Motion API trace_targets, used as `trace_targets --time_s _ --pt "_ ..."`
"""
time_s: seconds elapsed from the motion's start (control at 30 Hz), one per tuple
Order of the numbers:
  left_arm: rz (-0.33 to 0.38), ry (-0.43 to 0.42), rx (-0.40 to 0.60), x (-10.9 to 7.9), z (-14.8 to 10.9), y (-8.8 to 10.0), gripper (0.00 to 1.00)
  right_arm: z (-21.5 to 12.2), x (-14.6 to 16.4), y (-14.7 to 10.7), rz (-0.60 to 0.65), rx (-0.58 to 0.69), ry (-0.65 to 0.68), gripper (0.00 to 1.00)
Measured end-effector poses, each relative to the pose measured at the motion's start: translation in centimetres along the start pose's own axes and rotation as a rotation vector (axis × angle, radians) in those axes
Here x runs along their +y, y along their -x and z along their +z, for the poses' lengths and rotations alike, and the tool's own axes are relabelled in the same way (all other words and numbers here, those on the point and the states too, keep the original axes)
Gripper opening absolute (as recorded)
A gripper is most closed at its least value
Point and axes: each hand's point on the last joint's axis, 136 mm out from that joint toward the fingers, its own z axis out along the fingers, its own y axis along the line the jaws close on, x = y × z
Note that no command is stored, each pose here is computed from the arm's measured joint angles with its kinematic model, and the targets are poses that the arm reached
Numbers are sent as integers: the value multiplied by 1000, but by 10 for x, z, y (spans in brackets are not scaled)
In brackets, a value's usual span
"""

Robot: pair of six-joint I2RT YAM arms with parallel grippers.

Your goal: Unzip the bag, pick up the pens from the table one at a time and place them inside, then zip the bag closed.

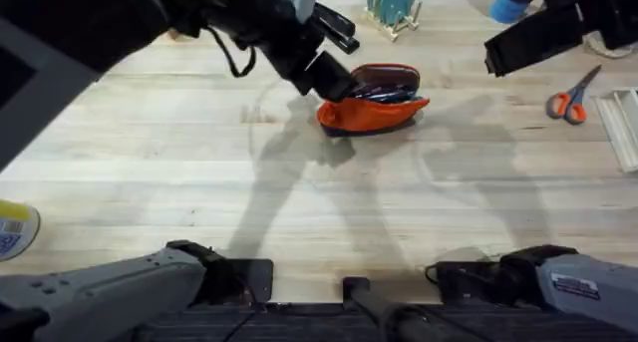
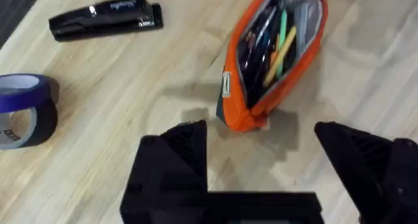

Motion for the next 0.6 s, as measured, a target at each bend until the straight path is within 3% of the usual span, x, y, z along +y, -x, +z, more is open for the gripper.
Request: trace_targets --time_s 0.37,0.6 --pt "-14 -22 108 -2 -19 -37 995 0 0 0 0 0 0 996" --pt "-5 -1 101 -2 -38 -43 995 0 0 0 0 0 0 996"
